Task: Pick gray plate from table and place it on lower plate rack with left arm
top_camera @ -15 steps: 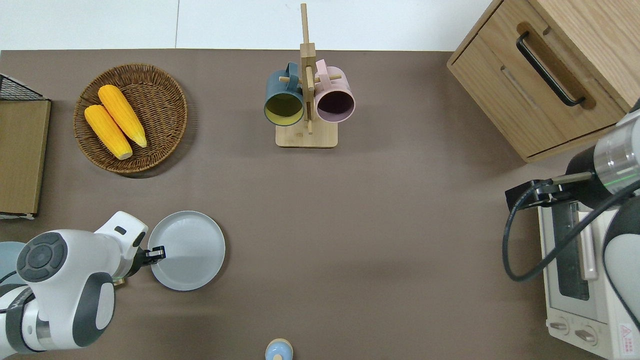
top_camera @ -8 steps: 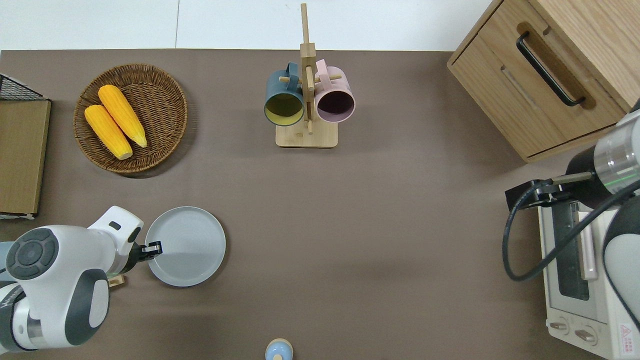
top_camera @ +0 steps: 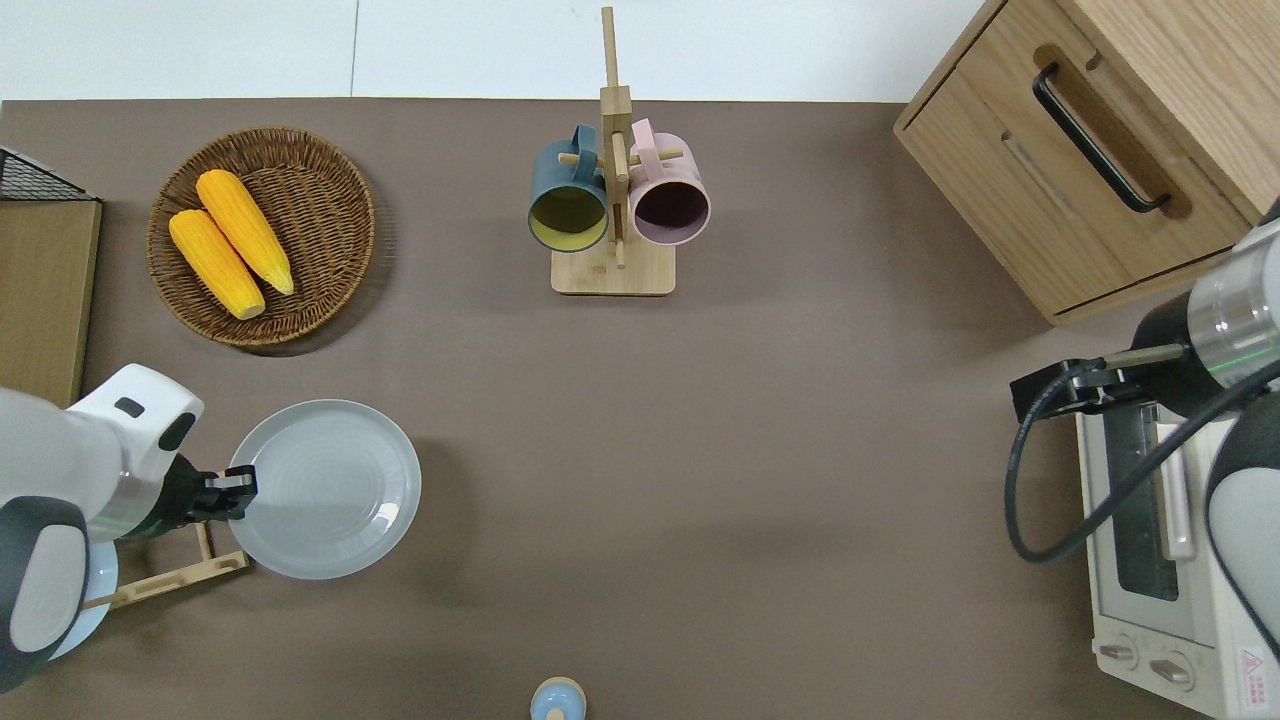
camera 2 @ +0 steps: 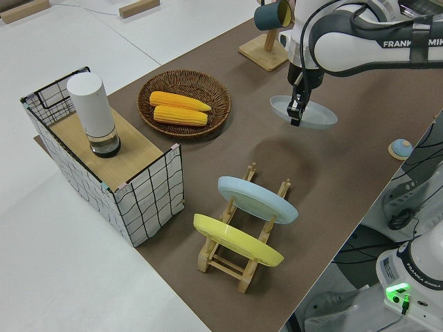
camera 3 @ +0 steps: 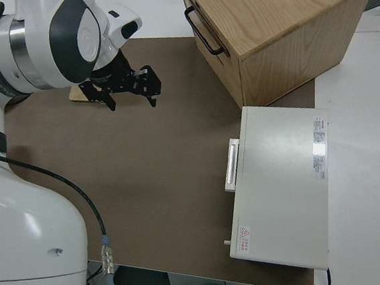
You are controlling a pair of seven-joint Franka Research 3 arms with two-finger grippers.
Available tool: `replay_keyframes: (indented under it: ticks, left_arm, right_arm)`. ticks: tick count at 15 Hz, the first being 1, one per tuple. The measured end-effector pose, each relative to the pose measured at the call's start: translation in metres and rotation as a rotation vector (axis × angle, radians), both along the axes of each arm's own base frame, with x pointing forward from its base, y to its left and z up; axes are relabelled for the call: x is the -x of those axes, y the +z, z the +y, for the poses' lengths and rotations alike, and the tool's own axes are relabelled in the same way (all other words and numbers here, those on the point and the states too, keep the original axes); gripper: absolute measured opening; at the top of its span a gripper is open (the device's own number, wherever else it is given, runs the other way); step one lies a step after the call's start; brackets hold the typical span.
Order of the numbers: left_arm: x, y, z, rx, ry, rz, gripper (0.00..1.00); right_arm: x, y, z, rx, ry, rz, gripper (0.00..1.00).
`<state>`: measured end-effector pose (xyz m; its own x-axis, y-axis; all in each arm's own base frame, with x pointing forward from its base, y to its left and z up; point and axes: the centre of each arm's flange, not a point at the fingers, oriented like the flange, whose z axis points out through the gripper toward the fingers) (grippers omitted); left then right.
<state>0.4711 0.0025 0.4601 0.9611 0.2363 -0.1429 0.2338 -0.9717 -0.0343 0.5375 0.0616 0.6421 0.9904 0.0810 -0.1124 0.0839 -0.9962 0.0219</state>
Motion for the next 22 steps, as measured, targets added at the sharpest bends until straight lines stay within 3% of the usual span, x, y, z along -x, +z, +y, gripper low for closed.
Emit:
replay_keyframes:
  ticks: [3, 5, 11, 16, 18, 22]
  left_arm:
    - [-0.001, 0.059, 0.003, -0.016, 0.001, 0.018, 0.04]
    - [0.001, 0.078, 0.012, -0.136, -0.026, 0.030, 0.04]
    - [0.003, 0.090, 0.043, -0.514, -0.099, 0.069, 0.04]
    - [0.001, 0.087, 0.052, -0.706, -0.140, 0.100, 0.04]
    - [0.000, 0.077, 0.054, -0.755, -0.115, 0.107, 0.04]
    - [0.000, 0.036, 0.049, -0.836, -0.020, 0.121, 0.04]
  right_arm:
    - [0.000, 0.000, 0.000, 0.000, 0.000, 0.000, 0.99]
    - [0.000, 0.000, 0.000, 0.000, 0.000, 0.000, 0.99]
    - [0.000, 0.000, 0.000, 0.000, 0.000, 0.000, 0.99]
    - [0.000, 0.000, 0.000, 0.000, 0.000, 0.000, 0.99]
    - [0.000, 0.000, 0.000, 0.000, 0.000, 0.000, 0.99]
    - [0.000, 0.000, 0.000, 0.000, 0.000, 0.000, 0.99]
